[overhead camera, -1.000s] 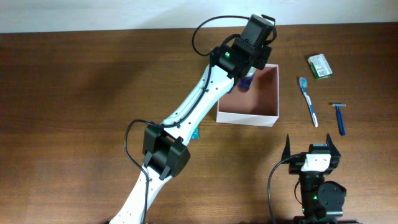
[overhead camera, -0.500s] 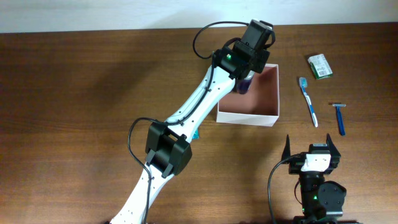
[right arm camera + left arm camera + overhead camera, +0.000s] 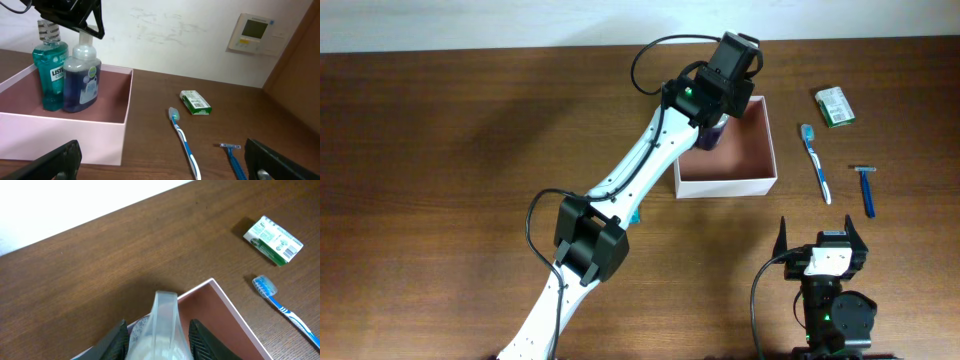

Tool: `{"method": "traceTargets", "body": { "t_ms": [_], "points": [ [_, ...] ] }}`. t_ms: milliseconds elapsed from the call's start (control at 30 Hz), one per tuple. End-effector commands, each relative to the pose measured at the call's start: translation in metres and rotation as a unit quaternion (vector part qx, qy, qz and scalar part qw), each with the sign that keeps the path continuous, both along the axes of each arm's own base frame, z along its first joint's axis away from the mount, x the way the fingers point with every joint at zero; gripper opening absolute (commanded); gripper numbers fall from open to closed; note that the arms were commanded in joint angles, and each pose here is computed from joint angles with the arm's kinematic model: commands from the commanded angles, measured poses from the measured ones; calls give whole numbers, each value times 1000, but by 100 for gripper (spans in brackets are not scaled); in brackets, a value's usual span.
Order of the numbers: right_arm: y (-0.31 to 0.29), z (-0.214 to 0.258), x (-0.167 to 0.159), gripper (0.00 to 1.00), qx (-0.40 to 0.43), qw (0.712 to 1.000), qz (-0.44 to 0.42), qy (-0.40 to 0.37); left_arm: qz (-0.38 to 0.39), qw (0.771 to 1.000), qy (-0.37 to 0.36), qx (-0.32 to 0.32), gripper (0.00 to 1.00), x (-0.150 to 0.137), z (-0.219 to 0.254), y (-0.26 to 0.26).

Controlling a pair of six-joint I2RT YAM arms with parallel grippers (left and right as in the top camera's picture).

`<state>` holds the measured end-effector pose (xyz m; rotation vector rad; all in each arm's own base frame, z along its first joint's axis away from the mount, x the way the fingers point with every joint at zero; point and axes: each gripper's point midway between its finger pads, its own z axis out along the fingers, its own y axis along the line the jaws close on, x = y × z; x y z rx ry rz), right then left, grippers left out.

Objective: Pack container
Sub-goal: 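Lower the pump bottle beside the mouthwash and release, then retract the left arm up and away from the box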

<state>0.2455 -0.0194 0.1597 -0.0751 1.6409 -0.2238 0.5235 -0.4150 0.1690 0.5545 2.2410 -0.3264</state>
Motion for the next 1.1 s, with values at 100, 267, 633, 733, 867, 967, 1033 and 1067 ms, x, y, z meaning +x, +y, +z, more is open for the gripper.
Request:
{"method": "traceTargets", "body": {
  "t_ms": [100, 267, 633, 733, 867, 967, 1033, 1067],
  "points": [
    [-1, -2, 0, 99, 3, 1000, -5, 1, 9, 1000, -19, -15, 49, 7, 19, 4],
    [-1, -2, 0, 99, 3, 1000, -5, 1, 3, 1000, -19, -22, 50, 5, 24, 1],
    [-1, -2, 0, 99, 3, 1000, -5, 1, 6, 979, -154, -131, 68, -6, 202, 31],
    [-1, -2, 0, 99, 3, 1000, -5, 1, 46, 977, -170, -123, 68, -2, 225, 67],
    [-1, -2, 0, 99, 3, 1000, -5, 1, 125, 975, -167, -79, 99, 10, 229, 132],
    [-1, -2, 0, 99, 3, 1000, -5, 1, 216, 966, -133, -59, 99, 22, 211, 187],
    [-1, -2, 0, 99, 3, 1000, -5, 1, 304, 948, -79, -56, 99, 26, 183, 235],
    [-1, -2, 0, 99, 3, 1000, -5, 1, 326, 942, -63, -54, 99, 27, 174, 249]
  ]
}}
